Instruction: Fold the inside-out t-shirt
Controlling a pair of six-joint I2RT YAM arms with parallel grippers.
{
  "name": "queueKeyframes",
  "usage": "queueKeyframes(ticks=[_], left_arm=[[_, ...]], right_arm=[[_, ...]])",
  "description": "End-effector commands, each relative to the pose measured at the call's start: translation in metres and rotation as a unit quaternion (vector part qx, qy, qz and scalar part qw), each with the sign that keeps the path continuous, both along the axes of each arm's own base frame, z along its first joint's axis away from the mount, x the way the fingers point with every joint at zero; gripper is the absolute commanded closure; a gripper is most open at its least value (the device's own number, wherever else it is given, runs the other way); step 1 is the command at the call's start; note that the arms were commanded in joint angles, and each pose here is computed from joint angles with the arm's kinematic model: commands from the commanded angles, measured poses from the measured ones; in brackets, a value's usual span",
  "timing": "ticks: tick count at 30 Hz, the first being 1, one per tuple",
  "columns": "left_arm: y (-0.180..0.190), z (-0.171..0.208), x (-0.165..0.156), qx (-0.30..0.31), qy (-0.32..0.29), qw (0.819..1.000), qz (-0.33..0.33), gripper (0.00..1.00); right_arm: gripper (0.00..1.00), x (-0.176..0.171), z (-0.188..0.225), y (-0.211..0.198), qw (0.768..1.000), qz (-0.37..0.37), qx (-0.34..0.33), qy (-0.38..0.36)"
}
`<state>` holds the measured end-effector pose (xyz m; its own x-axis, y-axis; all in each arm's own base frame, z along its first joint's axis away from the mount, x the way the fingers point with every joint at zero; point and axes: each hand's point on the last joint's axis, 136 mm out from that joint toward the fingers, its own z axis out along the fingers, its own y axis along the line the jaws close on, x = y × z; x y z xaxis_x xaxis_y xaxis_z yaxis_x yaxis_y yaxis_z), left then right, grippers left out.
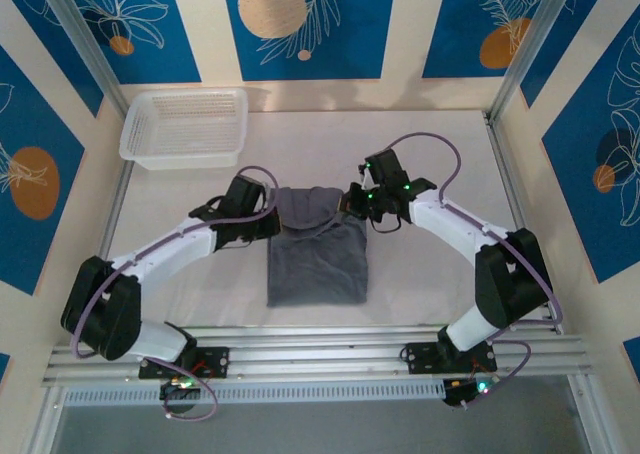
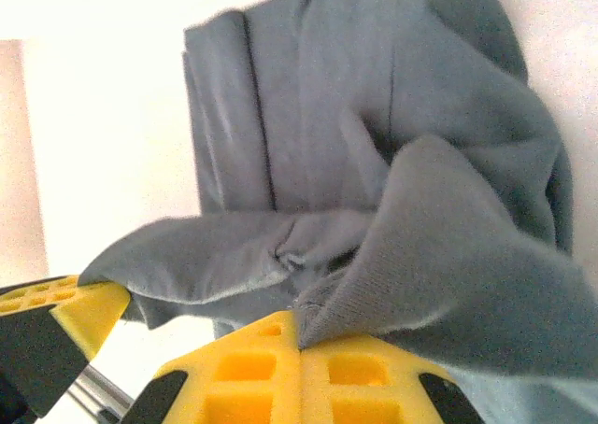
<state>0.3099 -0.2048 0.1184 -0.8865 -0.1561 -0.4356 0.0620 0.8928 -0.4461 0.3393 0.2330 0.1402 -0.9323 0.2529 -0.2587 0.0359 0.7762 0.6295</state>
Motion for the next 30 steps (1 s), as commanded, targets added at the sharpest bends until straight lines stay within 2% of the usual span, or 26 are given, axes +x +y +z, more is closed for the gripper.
queueKeyframes(ticks=[1,5,10,16,18,20,24,27,30], left_arm=[[0.009,0.016,0.003,0.000,-0.002,1.000,0.004,1.00],[0.015,0.029,0.005,-0.002,-0.011,1.000,0.015,1.00],[0.028,0.028,0.013,0.003,-0.005,0.999,0.040,1.00],[0.044,0.013,0.054,0.012,-0.007,0.997,0.074,1.00],[0.051,0.003,0.075,0.015,-0.009,0.996,0.087,0.98],[0.058,-0.003,0.100,0.013,-0.016,0.994,0.103,0.90],[0.070,-0.009,0.134,-0.011,-0.012,0.993,0.121,0.76],[0.079,-0.001,0.137,-0.023,-0.019,0.991,0.127,0.64],[0.087,0.008,0.123,-0.022,-0.034,0.991,0.124,0.56]], right_arm=[[1.00,0.020,0.004,-0.008,1.000,-0.001,0.026,0.003],[1.00,0.039,0.006,-0.011,1.000,0.007,0.022,-0.001],[1.00,0.065,-0.008,-0.008,1.000,0.011,0.021,0.007],[0.97,0.102,-0.035,0.005,0.999,0.018,0.019,0.028],[0.90,0.116,-0.040,0.011,0.999,0.026,0.022,0.028],[0.72,0.130,-0.036,0.017,0.999,0.036,0.026,0.030],[0.55,0.143,-0.005,0.017,0.999,0.050,0.013,0.005],[0.47,0.137,0.008,0.003,0.998,0.055,-0.017,-0.023],[0.43,0.123,-0.004,-0.017,0.998,0.048,-0.038,-0.034]])
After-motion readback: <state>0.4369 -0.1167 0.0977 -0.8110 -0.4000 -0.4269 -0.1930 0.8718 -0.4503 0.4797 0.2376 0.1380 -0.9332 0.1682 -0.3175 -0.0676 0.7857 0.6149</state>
